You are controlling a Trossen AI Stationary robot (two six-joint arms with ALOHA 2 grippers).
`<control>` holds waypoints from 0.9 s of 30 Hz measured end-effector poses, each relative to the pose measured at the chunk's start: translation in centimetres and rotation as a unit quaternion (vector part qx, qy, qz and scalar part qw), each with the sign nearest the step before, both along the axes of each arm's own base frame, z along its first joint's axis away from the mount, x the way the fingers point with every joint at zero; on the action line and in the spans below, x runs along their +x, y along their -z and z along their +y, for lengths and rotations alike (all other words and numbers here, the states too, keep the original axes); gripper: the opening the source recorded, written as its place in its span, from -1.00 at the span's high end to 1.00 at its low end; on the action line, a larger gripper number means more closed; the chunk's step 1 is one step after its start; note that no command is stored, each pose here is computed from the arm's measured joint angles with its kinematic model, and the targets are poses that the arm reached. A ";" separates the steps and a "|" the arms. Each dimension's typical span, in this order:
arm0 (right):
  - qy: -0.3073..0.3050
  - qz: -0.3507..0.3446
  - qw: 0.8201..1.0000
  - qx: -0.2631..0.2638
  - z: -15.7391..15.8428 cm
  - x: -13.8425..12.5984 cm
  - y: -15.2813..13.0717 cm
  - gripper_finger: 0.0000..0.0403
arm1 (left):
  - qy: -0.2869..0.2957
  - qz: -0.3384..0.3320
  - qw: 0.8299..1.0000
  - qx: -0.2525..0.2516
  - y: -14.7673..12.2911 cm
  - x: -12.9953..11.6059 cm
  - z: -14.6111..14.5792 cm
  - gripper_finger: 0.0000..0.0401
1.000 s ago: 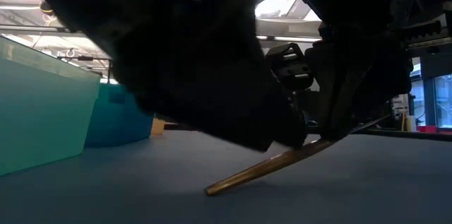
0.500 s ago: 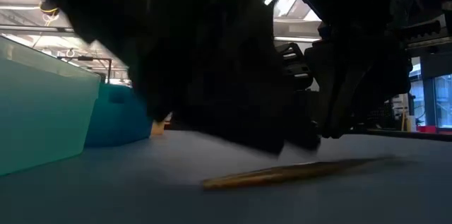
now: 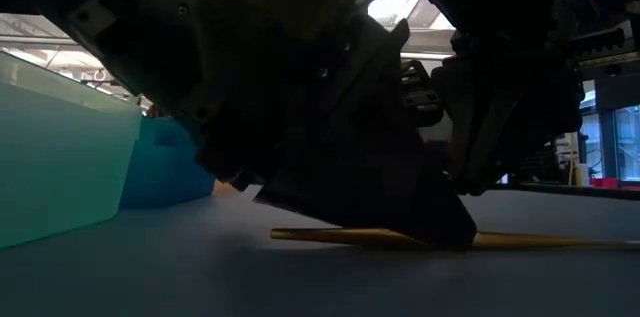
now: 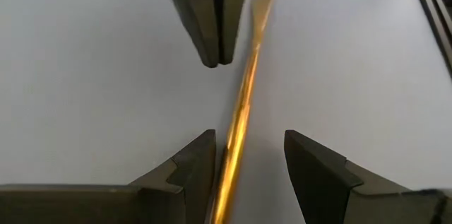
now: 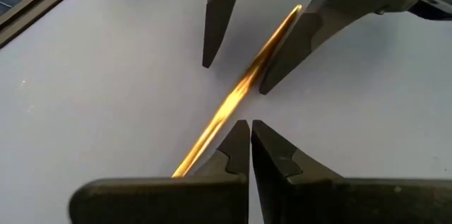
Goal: Sort silverware by color (type)
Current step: Put the gold knife into the green bin
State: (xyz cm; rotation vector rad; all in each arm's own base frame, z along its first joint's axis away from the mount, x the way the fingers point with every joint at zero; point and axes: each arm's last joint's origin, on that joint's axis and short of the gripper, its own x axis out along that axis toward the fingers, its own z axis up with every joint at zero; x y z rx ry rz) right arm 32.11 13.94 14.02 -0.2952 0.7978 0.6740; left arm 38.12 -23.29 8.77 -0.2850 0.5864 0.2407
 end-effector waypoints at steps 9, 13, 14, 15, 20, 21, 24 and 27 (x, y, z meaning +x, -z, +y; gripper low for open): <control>0.000 0.002 1.000 -0.001 0.0 -0.1 -0.2 0.98 | 0.036 0.022 0.998 0.046 0.2 0.0 0.3 0.18; 0.000 0.002 1.000 -0.001 -0.1 -0.2 -1.9 0.98 | 0.035 0.028 0.998 0.036 0.2 0.1 0.5 0.23; 0.000 0.000 1.000 -0.001 -0.1 -0.4 -2.6 0.98 | 0.035 0.031 0.998 0.037 0.2 0.1 0.6 0.25; 0.002 -0.004 1.000 -0.003 -0.2 -0.5 -3.2 0.98 | 0.034 0.032 0.998 0.038 0.3 0.1 0.6 0.28; 0.015 -0.033 0.999 -0.025 -1.1 -2.1 -6.7 0.98 | 0.032 0.035 0.998 0.041 0.3 0.0 0.6 0.43; 0.019 -0.037 0.999 -0.030 -1.3 -2.5 -7.4 0.98 | 0.032 0.036 0.998 0.042 0.3 0.0 0.7 0.46; 0.035 -0.055 0.997 -0.039 -1.9 -3.8 -9.6 0.98 | 0.031 0.039 0.998 0.044 0.4 0.0 0.7 0.55; 0.046 -0.073 0.995 -0.043 -2.6 -5.3 -11.6 0.98 | 0.031 0.041 0.998 0.045 0.4 0.0 0.8 0.62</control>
